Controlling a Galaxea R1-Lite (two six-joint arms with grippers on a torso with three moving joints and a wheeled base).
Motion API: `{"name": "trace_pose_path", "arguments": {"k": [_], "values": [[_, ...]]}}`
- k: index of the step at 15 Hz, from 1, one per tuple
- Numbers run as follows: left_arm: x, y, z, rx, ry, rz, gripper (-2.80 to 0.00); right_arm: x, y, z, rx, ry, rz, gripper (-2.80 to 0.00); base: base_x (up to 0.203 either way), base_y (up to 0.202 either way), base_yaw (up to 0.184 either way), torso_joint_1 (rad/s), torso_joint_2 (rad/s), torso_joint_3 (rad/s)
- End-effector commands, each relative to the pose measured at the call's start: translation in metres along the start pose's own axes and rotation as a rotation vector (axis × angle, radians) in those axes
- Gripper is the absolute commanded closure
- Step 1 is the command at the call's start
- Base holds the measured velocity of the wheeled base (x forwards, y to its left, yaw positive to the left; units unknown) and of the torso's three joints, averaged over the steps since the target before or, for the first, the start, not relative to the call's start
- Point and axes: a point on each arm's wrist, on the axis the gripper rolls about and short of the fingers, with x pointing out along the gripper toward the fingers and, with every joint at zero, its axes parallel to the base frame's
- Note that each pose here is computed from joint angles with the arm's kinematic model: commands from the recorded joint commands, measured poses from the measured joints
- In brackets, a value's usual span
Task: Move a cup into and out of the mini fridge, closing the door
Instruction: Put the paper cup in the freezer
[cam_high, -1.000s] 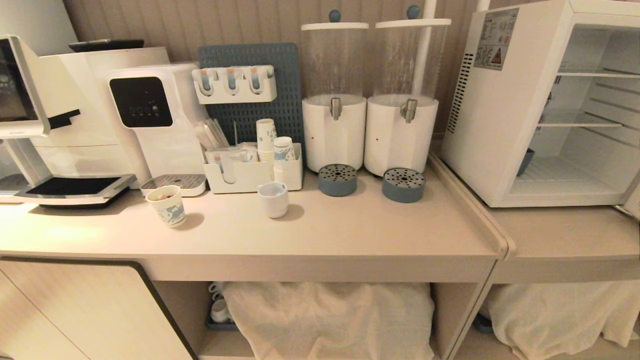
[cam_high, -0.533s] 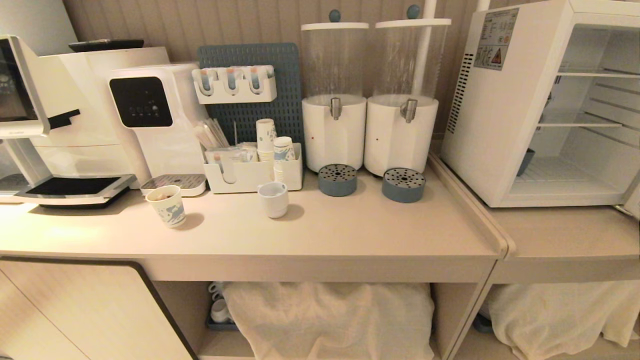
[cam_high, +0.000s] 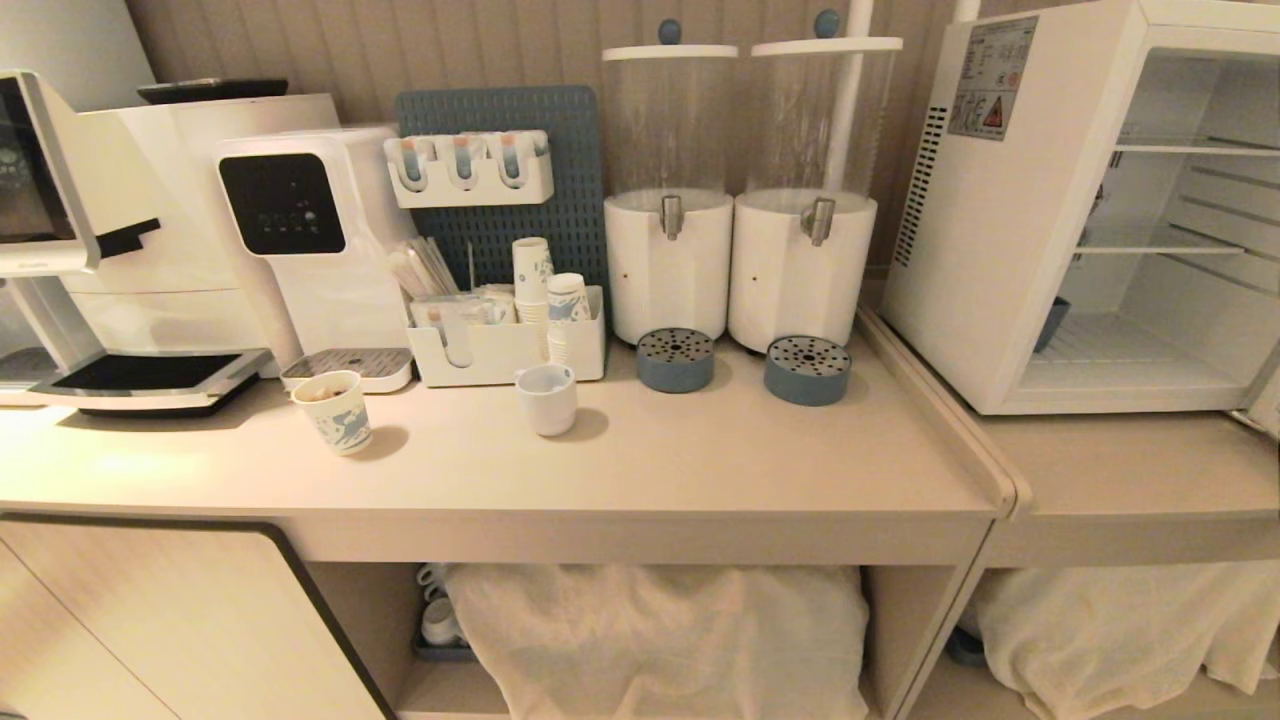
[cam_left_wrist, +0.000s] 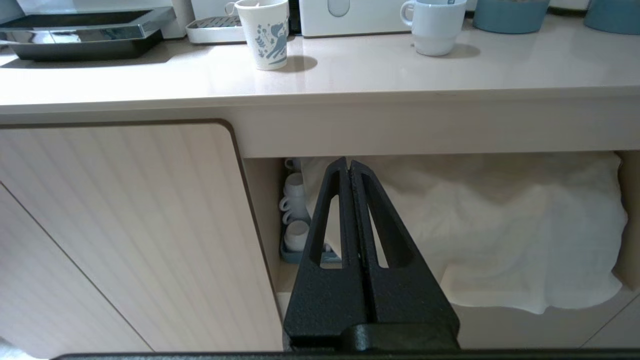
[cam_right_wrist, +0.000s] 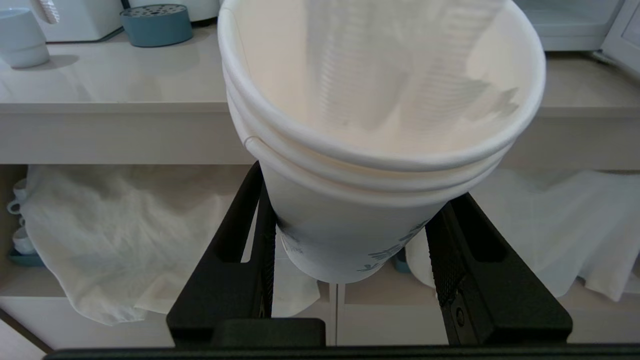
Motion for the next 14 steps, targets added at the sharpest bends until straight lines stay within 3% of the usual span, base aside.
{"name": "trace_pose_path", "arguments": {"k": [1,10,14], "values": [[0.0011,-0.0001,-0.0019,0.002,-0.003,-0.001,0.0,0.0004,0.0,-0.0008,0.003,0.005,0.0,0.0,0.0,0.0,0.0,0.0,0.0,0.0],[0.0013,-0.0001,-0.0023,0.007,-0.005,-0.002,0.0,0.0004,0.0,-0.0005,0.0,0.002,0.0,0.0,0.0,0.0,0.0,0.0,0.0,0.0],[0.0013,-0.0001,-0.0023,0.007,-0.005,-0.001,0.0,0.0004,0.0,-0.0005,0.0,0.002,0.0,0.0,0.004,-0.136,0.006,0.007,0.0,0.001]]}}
